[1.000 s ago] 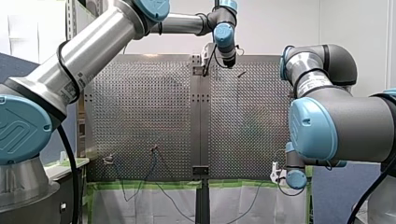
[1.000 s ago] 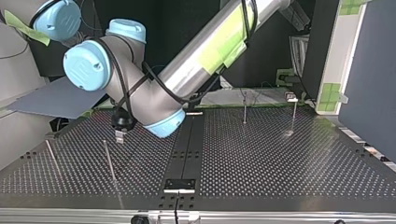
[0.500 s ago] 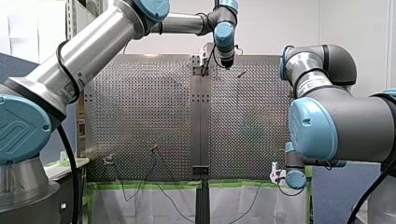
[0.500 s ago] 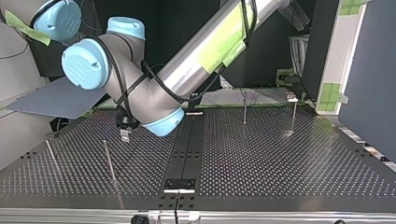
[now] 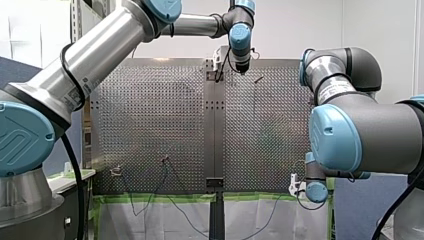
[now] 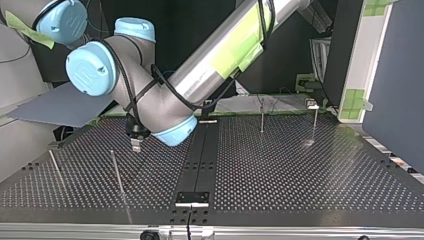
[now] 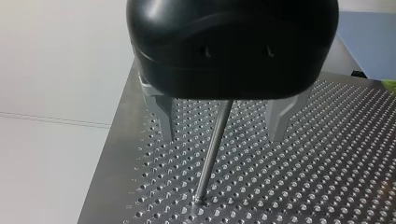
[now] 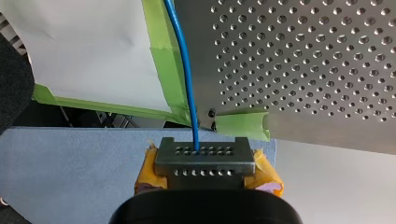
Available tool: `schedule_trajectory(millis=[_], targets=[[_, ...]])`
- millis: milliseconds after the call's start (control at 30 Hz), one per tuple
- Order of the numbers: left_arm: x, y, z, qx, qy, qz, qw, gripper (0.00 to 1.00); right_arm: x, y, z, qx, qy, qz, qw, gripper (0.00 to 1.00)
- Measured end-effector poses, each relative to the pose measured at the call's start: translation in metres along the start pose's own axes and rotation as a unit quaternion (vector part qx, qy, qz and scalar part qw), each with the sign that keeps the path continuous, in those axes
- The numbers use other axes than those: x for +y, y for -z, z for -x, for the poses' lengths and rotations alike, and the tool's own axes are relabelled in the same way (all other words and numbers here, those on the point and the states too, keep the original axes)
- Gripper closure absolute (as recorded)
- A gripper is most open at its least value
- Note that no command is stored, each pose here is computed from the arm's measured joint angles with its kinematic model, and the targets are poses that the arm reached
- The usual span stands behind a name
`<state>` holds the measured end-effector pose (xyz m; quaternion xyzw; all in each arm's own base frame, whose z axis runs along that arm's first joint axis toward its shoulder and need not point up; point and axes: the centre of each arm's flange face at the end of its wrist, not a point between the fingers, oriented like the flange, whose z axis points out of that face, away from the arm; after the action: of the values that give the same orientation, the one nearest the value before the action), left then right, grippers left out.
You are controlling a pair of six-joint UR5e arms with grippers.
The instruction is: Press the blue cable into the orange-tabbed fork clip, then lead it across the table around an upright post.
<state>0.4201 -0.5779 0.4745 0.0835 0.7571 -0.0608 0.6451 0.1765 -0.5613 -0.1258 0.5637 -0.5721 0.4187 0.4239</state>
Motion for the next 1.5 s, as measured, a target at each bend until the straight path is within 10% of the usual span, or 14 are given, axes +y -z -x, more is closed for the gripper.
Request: schedule_trajectory(millis=[1100,1500], targets=[[0.000,0.006,-0.004,0.014,-0.010,0.002,0.9999,0.06,0.004,0.000,0.000,-0.006,-0.0007,0.004,1.0000,1.00],[0.012,0.025,0.015,-0.007,-0.024,-0.015,0.9996,0.06,-0.006,0.001,-0.053,0.003,-0.0024,-0.003,1.0000,1.00]])
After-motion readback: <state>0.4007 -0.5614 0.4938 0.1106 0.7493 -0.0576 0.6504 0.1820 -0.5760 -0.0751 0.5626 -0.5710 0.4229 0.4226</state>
